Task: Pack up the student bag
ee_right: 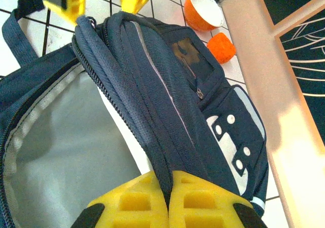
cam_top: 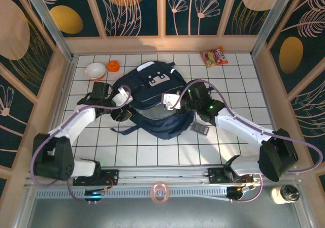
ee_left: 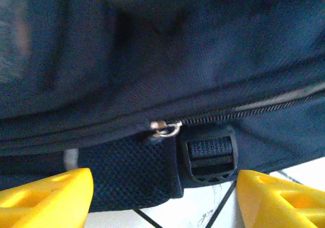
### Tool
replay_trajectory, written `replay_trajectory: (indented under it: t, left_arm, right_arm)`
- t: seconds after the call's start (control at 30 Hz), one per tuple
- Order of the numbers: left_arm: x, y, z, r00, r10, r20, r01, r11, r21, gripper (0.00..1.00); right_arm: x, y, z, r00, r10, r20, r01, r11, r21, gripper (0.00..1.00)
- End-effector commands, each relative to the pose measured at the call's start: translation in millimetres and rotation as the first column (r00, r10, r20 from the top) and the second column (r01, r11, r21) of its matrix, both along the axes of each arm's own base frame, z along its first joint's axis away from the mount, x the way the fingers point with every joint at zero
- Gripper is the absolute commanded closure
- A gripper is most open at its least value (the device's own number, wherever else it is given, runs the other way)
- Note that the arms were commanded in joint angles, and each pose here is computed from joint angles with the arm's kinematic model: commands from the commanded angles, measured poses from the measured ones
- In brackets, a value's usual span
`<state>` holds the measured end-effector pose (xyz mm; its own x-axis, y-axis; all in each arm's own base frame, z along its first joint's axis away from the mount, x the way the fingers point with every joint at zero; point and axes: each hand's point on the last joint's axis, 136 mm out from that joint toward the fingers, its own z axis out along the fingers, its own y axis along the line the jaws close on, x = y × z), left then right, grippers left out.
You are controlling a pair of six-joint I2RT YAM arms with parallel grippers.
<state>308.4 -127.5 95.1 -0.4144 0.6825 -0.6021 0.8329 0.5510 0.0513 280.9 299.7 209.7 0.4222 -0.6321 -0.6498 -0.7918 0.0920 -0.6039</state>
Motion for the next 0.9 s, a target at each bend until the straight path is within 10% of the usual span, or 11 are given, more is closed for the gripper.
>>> replay_trajectory:
  t: [0.0,0.3,0.87]
  left_arm:
    - [2.4,0.0,-6.7,0.990,-0.141,0.026,0.139,0.988,0.060,0.25]
    - [11.9,-26.6,2.8,0.971,-0.194,0.138,0.208,0.974,-0.092,0.27]
    - [-4.7,-51.5,20.7,0.967,-0.208,0.147,0.245,0.919,-0.310,0.72]
  right_arm:
    - [-4.6,4.0,48.4,0.998,0.029,0.049,-0.035,0.992,0.120,1.00]
    - [-1.3,6.6,61.8,0.999,0.023,0.048,-0.031,0.984,0.174,1.00]
    - [24.5,2.8,48.9,0.995,-0.091,-0.040,0.097,0.976,0.193,1.00]
